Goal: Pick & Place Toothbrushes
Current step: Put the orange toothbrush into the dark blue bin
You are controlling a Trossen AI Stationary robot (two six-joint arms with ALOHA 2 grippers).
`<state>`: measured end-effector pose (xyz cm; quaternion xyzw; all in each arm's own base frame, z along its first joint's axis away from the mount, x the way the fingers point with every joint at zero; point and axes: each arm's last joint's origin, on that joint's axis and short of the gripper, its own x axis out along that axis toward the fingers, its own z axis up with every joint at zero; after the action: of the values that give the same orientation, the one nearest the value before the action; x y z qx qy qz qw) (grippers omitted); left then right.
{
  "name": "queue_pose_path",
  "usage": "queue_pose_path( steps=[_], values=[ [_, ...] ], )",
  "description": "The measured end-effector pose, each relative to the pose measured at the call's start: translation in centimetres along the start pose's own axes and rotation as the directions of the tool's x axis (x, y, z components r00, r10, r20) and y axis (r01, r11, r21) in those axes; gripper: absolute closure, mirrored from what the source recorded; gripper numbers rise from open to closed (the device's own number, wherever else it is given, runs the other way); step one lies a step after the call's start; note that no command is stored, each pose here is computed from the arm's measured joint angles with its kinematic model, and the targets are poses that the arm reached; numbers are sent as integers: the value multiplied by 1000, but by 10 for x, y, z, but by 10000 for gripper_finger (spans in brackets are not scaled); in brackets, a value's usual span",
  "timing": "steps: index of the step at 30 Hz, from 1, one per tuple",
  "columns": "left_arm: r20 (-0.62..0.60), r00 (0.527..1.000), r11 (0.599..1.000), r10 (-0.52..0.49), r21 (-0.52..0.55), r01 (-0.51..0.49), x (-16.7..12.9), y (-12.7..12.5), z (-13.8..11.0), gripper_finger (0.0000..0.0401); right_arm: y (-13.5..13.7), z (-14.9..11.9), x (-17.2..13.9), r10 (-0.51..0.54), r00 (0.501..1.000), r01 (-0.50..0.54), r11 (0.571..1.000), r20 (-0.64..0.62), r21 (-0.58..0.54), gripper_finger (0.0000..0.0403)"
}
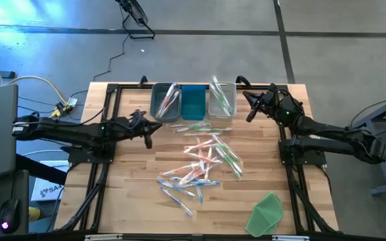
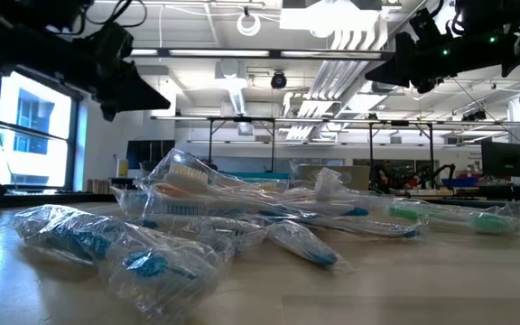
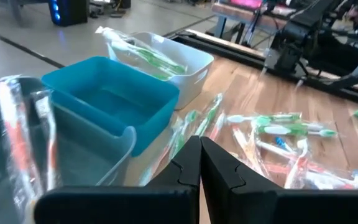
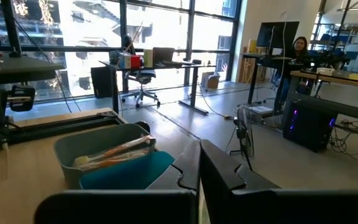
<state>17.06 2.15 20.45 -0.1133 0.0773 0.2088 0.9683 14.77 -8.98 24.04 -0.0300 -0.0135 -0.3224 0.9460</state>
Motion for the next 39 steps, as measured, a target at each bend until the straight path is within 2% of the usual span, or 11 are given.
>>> queue_pose_path(
  steps=[11, 20, 27, 39],
  values=[
    [-72, 995, 988, -65, 133, 75, 41, -25, 32, 400, -2, 0, 0, -14, 1000, 14, 1000, -4, -5, 401],
    [-147, 987, 983, -66, 160, 90, 65, -41, 55, 400, -9, -3, 1, -50, 998, 50, 999, -26, -10, 401],
    [-151, 986, 978, -64, 187, 92, 76, -46, 59, 400, -10, -5, 1, -59, 997, 58, 998, -49, -15, 401],
    [-150, 986, 977, -73, 189, 101, 78, -49, 59, 400, -10, -6, 1, -61, 996, 59, 998, -59, -37, 401]
  ],
)
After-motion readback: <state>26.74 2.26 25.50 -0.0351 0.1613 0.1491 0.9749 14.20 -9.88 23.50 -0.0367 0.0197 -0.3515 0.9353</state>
